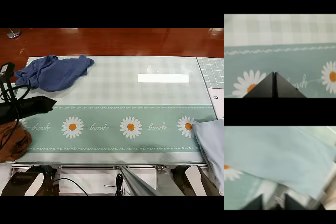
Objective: Fold the shirts.
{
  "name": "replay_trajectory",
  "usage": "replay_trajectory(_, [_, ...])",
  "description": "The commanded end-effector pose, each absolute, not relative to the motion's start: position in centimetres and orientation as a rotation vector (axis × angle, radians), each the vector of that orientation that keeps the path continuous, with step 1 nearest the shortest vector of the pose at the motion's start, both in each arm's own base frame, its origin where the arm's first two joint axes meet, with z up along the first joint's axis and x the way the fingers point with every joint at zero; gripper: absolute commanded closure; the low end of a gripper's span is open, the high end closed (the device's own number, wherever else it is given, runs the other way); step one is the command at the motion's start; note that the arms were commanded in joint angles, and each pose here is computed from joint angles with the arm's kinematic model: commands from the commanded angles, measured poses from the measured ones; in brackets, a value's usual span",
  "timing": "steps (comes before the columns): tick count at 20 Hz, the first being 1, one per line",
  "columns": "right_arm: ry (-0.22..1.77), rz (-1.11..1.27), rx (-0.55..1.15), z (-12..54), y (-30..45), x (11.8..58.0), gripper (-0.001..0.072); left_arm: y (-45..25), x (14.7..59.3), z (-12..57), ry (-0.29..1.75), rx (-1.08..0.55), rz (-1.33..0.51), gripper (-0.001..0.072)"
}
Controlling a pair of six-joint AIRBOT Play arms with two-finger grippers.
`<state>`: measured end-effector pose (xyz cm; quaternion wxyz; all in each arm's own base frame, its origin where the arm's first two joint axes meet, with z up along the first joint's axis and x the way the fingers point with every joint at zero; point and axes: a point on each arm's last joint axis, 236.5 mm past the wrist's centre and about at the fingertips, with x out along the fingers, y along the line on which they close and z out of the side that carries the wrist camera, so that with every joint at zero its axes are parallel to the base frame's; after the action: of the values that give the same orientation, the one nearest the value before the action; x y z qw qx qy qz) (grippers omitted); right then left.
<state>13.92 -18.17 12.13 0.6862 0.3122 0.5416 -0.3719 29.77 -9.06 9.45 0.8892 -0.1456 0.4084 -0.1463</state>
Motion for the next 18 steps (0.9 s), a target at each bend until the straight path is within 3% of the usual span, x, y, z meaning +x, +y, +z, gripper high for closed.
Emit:
replay_trajectory(1, [0.905, -0.345, 0.680, 16.8, -12.8, 27.0, 0.0683, -8.6, 33.8, 13.4, 0.699, -0.318, -0.287, 0.0692])
replay_trajectory(4, [0.791, 0.057, 0.585, 20.2, -2.4, 36.0, 0.0684, -12.4, 37.8, 17.5, 0.718, -0.258, -0.434, 0.0692])
replay_trajectory(7, [0.912, 0.242, 0.326, 16.0, 7.4, 38.6, 0.0684, -17.7, 38.4, 16.1, 0.869, -0.145, -0.609, 0.0692])
replay_trajectory(10, [1.144, 0.152, 0.027, 7.8, 9.5, 38.2, 0.0684, -16.9, 38.3, 8.1, 1.086, -0.103, -0.495, 0.0692])
replay_trajectory(12, [1.287, 0.052, -0.086, 3.1, 8.2, 37.3, 0.0684, -15.7, 37.2, 3.6, 1.204, -0.127, -0.441, 0.0691])
replay_trajectory(18, [1.378, 0.037, -0.089, -0.3, 8.4, 37.0, 0.0684, -13.6, 37.1, 2.1, 1.242, -0.159, -0.391, 0.0691])
